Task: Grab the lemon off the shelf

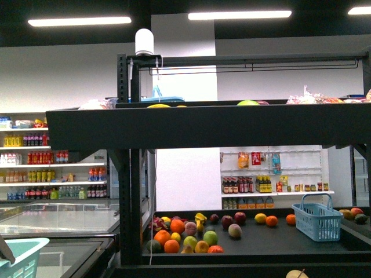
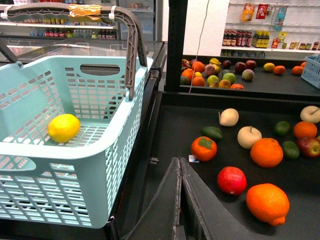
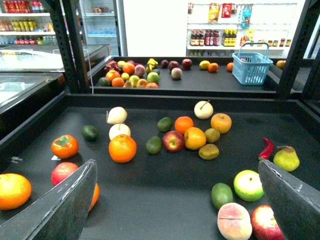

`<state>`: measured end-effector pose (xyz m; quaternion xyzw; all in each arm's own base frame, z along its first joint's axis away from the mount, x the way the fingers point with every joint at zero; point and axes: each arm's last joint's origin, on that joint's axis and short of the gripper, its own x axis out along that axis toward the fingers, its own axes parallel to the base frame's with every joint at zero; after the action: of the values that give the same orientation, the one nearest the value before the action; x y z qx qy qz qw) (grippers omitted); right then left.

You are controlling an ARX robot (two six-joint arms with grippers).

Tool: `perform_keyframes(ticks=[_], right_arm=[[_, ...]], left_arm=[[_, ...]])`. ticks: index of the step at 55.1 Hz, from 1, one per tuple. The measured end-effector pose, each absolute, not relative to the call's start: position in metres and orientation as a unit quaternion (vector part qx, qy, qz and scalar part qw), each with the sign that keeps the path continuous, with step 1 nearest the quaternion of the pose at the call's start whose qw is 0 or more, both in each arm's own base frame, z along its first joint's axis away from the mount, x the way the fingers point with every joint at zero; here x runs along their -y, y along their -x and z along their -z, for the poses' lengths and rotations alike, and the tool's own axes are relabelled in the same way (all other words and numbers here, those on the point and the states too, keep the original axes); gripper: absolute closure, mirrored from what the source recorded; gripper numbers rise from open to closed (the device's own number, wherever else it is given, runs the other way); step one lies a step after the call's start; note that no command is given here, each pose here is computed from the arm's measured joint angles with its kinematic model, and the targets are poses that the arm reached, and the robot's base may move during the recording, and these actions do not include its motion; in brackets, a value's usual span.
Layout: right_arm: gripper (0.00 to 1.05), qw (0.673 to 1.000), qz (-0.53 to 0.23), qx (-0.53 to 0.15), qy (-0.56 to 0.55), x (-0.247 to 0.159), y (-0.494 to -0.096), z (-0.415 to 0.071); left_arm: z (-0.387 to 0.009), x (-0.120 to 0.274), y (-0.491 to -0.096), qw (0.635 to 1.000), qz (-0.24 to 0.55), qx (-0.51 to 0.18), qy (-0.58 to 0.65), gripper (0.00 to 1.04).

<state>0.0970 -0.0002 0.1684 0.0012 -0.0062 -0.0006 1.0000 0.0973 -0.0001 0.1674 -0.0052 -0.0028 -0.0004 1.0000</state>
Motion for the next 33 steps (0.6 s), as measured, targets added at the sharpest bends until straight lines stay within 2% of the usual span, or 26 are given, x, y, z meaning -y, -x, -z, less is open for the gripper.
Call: perform_keyframes(ticks=[3, 9, 14, 21, 26, 33], right_arm=[[0.08, 1.0, 0.001, 0.006, -0.001, 0.0002, -0.097, -0.1684], [0.08, 1.0, 0.001, 0.006, -0.001, 0.0002, -0.097, -0.1684], [0.08, 1.0, 0.001, 0.006, -0.001, 0.0002, -0.097, -0.1684], [0.08, 1.0, 0.001, 0.006, -0.001, 0.0002, -0.097, -0.1684], [0.08, 1.0, 0.001, 0.006, -0.001, 0.0002, -0.097, -0.1684], [0.08, 1.0, 0.001, 0.006, -0.001, 0.0002, -0.097, -0.1684]], left_arm=[[-0.1674, 0.0001, -0.0973, 1.0, 0.0, 0.003, 0.005, 1.0], [-0.1674, 0.0001, -0.0973, 1.0, 0.0, 0.003, 0.005, 0.79], [-0.1674, 0.0001, -0.0973, 1.0, 0.0, 0.003, 0.005, 0.57], [-0.1674, 0.0001, -0.0973, 1.0, 0.0, 0.003, 0.005, 0.32], [-0.1674, 0.0001, -0.0973, 1.0, 0.0, 0.003, 0.005, 0.07], [-0.1674, 0.0001, -0.0973, 1.0, 0.0, 0.003, 0.004, 0.08]])
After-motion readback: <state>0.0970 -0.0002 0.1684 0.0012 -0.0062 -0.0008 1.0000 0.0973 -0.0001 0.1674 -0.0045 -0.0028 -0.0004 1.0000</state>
